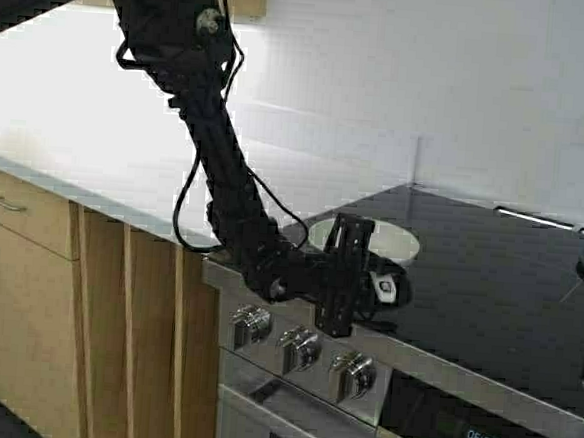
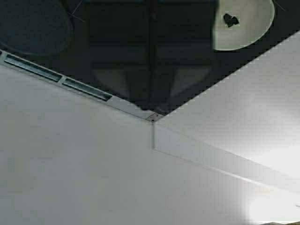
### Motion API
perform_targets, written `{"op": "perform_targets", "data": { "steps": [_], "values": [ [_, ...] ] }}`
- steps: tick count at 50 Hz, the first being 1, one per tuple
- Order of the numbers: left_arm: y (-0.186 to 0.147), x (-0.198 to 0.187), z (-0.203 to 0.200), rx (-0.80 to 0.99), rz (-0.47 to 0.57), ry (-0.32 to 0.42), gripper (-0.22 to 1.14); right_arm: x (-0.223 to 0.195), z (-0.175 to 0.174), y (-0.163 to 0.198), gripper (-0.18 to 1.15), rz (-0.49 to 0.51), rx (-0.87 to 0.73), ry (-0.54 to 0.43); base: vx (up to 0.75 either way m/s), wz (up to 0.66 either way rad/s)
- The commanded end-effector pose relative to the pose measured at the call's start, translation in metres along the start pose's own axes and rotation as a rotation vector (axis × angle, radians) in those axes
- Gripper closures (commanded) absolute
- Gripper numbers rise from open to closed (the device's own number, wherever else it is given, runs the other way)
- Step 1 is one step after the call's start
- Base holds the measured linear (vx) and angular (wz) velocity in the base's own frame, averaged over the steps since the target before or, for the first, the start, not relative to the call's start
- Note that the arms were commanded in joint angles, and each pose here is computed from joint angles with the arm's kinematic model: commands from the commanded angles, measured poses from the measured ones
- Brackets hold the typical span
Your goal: Wash the pan
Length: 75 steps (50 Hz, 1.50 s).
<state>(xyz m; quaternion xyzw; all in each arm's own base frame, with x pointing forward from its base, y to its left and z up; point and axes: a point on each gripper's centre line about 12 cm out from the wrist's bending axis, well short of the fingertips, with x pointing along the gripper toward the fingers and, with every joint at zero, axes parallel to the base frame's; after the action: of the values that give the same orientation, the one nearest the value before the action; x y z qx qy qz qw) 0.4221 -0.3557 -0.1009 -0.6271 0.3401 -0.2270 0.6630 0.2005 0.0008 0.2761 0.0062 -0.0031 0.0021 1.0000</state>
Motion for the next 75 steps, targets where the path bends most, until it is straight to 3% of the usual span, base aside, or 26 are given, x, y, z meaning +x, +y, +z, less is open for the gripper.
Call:
{"op": "perform_targets", "data": {
  "steps": [1, 4, 11, 25, 49, 59, 75],
  "values": [
    [-0.015, 0.004, 0.000, -0.015, -0.052, 0.000, 0.96, 0.002, 0.005, 0.000, 0.91, 0.001, 0.000, -0.012, 0.00, 0.00],
    [-0.015, 0.004, 0.000, -0.018, -0.057, -0.002, 1.03, 0.002, 0.005, 0.000, 0.91, 0.000, 0.002, -0.012, 0.00, 0.00],
    [-0.019, 0.003, -0.001, -0.017, -0.069, 0.002, 0.84, 0.002, 0.005, 0.000, 0.91, 0.002, 0.002, -0.014, 0.00, 0.00],
    [-0.029, -0.007, -0.002, -0.018, -0.095, 0.007, 0.89, 0.002, 0.005, 0.000, 0.91, 0.000, 0.005, -0.012, 0.00, 0.00],
    [-0.072, -0.064, -0.014, -0.025, -0.185, 0.027, 0.89, 0.002, 0.004, 0.000, 0.91, 0.000, 0.011, -0.009, 0.01, 0.06],
    [-0.092, -0.078, -0.015, -0.025, -0.237, 0.031, 0.89, 0.001, 0.002, 0.000, 0.91, 0.000, 0.011, -0.005, 0.01, 0.26],
    [-0.106, -0.103, -0.020, 0.006, -0.236, 0.030, 0.89, 0.002, 0.002, 0.000, 0.91, 0.000, 0.009, -0.005, 0.03, 0.40]
  ]
}}
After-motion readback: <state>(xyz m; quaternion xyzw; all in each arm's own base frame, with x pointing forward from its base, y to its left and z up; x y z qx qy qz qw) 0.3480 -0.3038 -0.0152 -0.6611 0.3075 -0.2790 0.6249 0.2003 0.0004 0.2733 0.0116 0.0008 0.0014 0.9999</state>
